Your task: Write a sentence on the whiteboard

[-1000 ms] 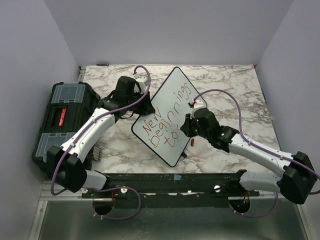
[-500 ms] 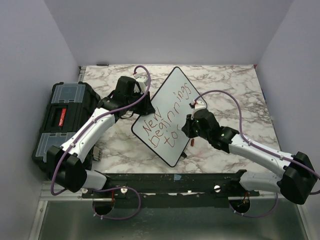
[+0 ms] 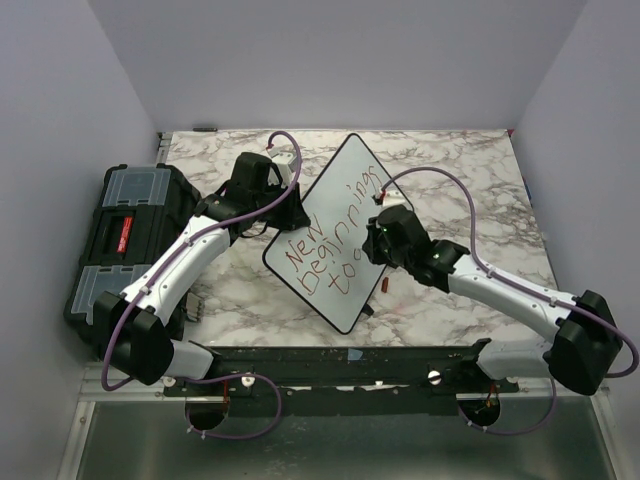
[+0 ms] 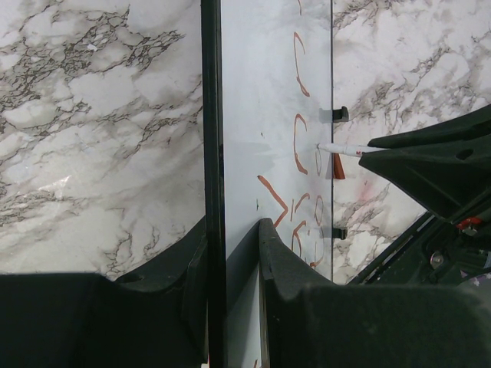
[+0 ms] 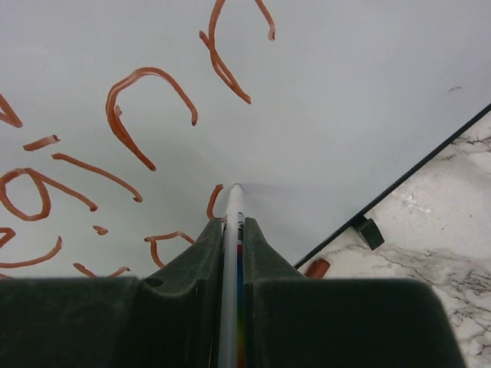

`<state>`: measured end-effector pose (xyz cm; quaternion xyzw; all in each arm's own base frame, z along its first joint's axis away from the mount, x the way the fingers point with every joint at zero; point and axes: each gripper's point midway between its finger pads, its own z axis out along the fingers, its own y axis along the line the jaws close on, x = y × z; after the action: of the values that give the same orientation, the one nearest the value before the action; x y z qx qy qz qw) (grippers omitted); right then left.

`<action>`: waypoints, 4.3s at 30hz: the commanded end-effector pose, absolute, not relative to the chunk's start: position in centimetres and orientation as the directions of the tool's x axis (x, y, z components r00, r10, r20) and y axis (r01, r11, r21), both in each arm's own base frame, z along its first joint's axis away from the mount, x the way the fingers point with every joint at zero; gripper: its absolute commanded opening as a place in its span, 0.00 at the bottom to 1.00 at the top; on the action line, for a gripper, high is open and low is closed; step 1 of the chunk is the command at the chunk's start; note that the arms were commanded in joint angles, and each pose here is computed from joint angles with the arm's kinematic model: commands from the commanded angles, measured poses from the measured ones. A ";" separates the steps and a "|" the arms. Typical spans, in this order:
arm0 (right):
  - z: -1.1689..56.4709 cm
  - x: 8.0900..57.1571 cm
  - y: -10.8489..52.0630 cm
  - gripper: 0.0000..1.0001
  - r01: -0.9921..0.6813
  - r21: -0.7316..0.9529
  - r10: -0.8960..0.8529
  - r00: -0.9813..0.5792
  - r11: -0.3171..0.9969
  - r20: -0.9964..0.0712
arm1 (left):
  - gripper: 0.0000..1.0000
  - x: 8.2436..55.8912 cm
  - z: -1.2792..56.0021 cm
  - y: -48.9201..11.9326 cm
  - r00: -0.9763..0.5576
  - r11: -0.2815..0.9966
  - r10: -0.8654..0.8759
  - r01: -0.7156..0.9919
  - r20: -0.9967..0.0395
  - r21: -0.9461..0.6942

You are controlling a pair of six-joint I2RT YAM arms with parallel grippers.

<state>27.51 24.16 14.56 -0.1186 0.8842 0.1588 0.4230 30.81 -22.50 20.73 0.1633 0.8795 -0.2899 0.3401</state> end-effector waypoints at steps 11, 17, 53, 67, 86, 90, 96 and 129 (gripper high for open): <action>17.6 29.4 27.1 0.01 -0.378 0.223 -0.043 -0.581 0.899 -0.813 | 0.00 29.4 15.8 -20.2 -0.728 0.824 0.292 0.520 -0.621 -0.223; 18.0 29.6 27.3 0.01 -0.379 0.229 -0.035 -0.576 0.897 -0.816 | 0.00 29.4 15.8 -20.2 -0.727 0.824 0.292 0.521 -0.621 -0.223; 12.4 26.6 22.6 0.01 -0.293 0.162 -0.067 -0.638 0.942 -0.767 | 0.00 29.4 15.7 -20.2 -0.727 0.824 0.295 0.522 -0.620 -0.220; 16.5 28.2 21.2 0.01 -0.242 0.096 -0.058 -0.560 0.966 -0.827 | 0.00 29.4 15.7 -20.2 -0.726 0.824 0.296 0.523 -0.621 -0.219; 19.6 30.0 21.9 0.01 -0.332 0.285 0.081 -0.514 0.899 -0.854 | 0.00 29.3 15.7 -20.1 -0.724 0.825 0.298 0.523 -0.622 -0.215; 18.9 30.3 21.4 0.01 -0.348 0.373 0.127 -0.561 0.860 -0.818 | 0.00 29.3 15.7 -20.1 -0.724 0.826 0.298 0.522 -0.622 -0.212; 17.9 30.0 21.4 0.01 -0.354 0.421 0.147 -0.594 0.835 -0.791 | 0.00 29.3 15.8 -20.1 -0.722 0.826 0.297 0.522 -0.625 -0.210; 16.7 31.2 20.8 0.01 -0.299 0.403 0.162 -0.594 0.865 -0.788 | 0.00 29.4 15.5 -20.1 -0.727 0.827 0.300 0.521 -0.618 -0.211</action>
<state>29.84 21.14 16.01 -0.0552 0.8604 0.2678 0.4300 30.77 -22.79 20.94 0.1674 0.8772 -0.2914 0.3428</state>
